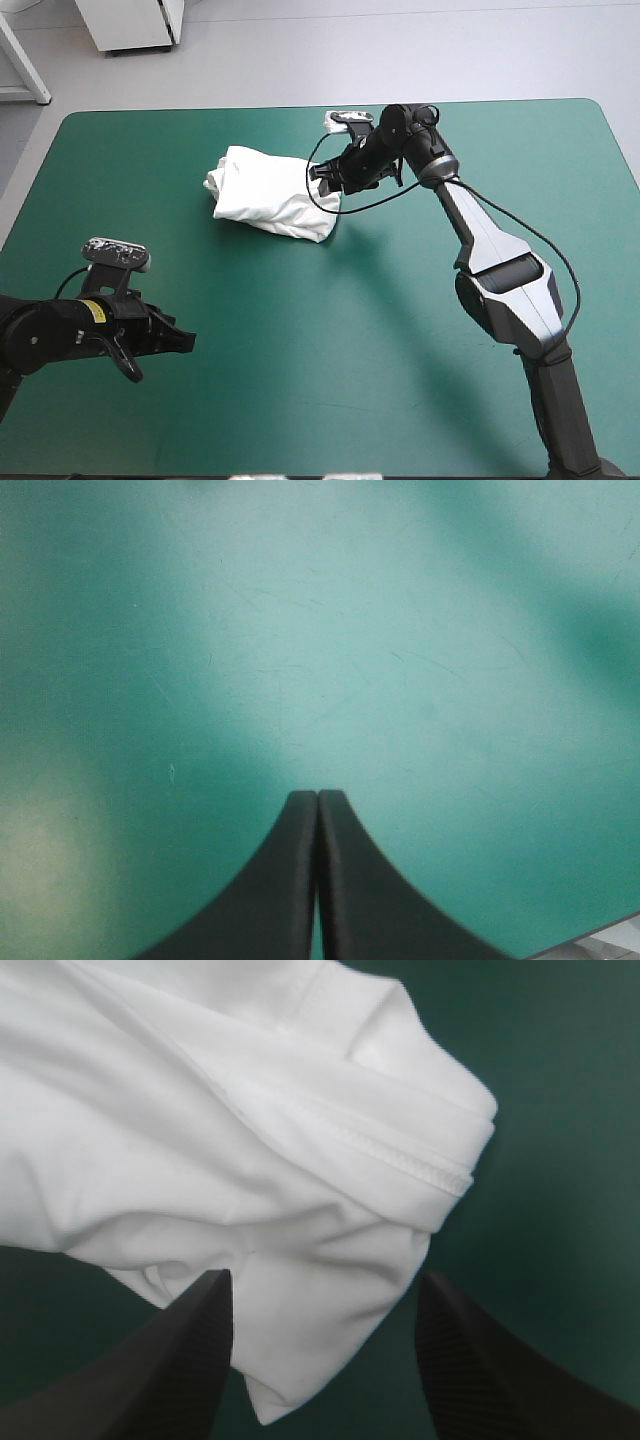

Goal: Fold the cloth

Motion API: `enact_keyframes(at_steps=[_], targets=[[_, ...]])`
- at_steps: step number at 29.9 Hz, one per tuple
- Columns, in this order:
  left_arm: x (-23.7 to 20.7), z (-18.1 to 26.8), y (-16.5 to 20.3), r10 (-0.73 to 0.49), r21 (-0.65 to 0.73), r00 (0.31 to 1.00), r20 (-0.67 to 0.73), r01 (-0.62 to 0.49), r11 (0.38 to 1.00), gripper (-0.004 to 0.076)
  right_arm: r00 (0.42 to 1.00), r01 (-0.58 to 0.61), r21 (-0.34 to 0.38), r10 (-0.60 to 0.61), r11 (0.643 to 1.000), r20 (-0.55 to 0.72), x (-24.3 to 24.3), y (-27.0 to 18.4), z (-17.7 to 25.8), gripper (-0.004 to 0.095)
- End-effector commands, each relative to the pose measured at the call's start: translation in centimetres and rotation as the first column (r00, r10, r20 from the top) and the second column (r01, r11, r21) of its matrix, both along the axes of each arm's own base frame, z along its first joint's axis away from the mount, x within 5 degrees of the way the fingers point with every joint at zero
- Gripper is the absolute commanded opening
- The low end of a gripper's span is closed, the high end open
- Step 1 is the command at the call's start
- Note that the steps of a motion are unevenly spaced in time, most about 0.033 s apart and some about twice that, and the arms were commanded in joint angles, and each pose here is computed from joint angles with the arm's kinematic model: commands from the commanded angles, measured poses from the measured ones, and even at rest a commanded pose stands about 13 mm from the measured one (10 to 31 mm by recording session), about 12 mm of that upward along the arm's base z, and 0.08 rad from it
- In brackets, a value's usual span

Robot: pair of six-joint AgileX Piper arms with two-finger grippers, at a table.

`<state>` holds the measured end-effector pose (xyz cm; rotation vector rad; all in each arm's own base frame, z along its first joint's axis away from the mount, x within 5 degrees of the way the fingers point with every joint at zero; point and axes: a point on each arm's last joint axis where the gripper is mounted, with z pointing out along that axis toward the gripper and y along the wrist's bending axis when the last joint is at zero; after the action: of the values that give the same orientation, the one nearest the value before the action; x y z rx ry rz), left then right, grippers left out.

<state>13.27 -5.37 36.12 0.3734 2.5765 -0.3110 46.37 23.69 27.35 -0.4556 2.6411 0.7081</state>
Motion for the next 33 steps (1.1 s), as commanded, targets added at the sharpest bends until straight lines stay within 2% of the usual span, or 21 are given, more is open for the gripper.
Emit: enact_keyframes(at_steps=[1, 5, 11, 16, 18, 21, 24, 28, 33], targets=[[0.1, 1.0, -0.1, 0.012, -0.043, 0.998, 0.059, -0.01, 0.999, -0.0009, 0.998, -0.016, 0.034, 0.014, 0.999, 0.058, -1.0, -0.6, 3.3, 0.0535], [0.2, 1.1, -0.2, 0.014, -0.047, 0.998, 0.068, -0.011, 0.999, -0.0009, 0.999, -0.015, -0.001, 0.015, 1.0, 0.042, -0.7, -0.7, 2.1, 0.0535], [0.3, 1.2, -0.2, 0.018, -0.053, 0.996, 0.086, -0.013, 0.999, -0.0009, 0.999, -0.027, 0.061, 0.029, 0.998, -0.028, -0.4, 0.1, 0.3, 0.0531], [0.3, 1.2, -0.2, 0.018, -0.053, 0.996, 0.086, -0.013, 0.999, -0.0009, 0.997, -0.054, 0.077, 0.059, 0.996, -0.057, -0.5, 1.1, -1.0, 0.0516], [0.3, 1.2, -0.2, 0.018, -0.054, 0.996, 0.088, -0.014, 0.998, -0.0009, 0.996, -0.06, 0.077, 0.065, 0.995, -0.061, -0.6, 1.4, -1.3, 0.0461], [0.3, 1.2, -0.2, 0.019, -0.054, 0.996, 0.089, -0.014, 0.998, -0.0009, 0.996, -0.067, 0.075, 0.071, 0.995, -0.062, -0.7, 1.7, -1.3, 0.029], [0.3, 1.2, -0.2, 0.018, -0.058, 0.996, 0.088, -0.013, 0.998, -0.0009, 0.996, -0.069, 0.059, 0.072, 0.996, -0.053, -0.7, 1.6, -1.4, -0.0003], [0.3, 1.2, -0.2, 0.018, -0.058, 0.996, 0.088, -0.013, 0.998, -0.0009, 0.997, -0.07, 0.028, 0.071, 0.997, -0.031, -0.6, 1.3, -1.1, -0.0014], [0.3, 1.2, -0.2, 0.025, -0.062, 0.996, 0.085, -0.019, 0.998, -0.0009, 0.997, -0.052, -0.069, 0.055, 0.996, 0.045, -0.7, 0.2, 0.4, -0.0016]])
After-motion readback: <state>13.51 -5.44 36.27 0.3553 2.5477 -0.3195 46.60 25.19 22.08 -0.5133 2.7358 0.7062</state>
